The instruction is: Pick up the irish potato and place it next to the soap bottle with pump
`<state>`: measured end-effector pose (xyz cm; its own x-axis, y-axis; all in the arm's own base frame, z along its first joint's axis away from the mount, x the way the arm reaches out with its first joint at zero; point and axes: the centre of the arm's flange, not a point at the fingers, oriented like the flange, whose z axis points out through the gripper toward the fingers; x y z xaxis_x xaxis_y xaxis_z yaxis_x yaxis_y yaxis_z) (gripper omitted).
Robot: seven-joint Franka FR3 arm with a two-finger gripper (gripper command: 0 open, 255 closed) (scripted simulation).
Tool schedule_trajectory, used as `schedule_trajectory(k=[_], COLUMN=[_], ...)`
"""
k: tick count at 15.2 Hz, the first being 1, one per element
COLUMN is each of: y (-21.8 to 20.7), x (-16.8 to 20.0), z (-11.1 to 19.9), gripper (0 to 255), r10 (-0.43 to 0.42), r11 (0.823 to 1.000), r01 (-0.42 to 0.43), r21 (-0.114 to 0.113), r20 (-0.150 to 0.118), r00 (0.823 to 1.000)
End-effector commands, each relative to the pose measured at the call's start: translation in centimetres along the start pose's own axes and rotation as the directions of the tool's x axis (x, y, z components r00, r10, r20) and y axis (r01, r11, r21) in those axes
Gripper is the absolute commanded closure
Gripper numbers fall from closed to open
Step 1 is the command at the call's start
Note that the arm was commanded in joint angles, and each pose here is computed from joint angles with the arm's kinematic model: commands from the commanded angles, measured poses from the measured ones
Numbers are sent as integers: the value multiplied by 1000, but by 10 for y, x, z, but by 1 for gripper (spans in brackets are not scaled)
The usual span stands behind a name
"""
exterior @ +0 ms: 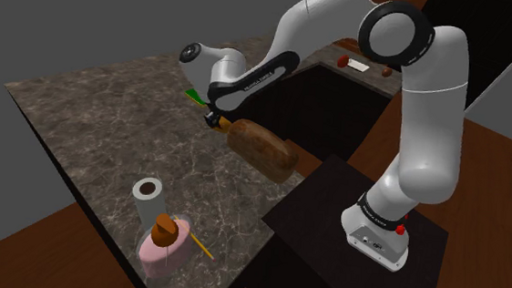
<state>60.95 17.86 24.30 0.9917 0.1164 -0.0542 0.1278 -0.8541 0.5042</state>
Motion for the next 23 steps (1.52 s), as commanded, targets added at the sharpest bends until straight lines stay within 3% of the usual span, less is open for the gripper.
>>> schedule_trajectory(k=[1,3,11,18,19,23], y=[-12,-22,-21,-21,-21,-21], x=[17,32,31,31,31,31], z=[17,31,71,71,71,71], gripper=[0,0,0,0,255,255], r10=[0,0,0,0,0,0], r11=[1000,999,999,999,999,999], r01=[0,0,0,0,0,0], r21=[-26,-46,-46,-46,-46,-46], r20=[2,4,4,4,4,4], r00=[1000,1000,1000,1000,1000,1000])
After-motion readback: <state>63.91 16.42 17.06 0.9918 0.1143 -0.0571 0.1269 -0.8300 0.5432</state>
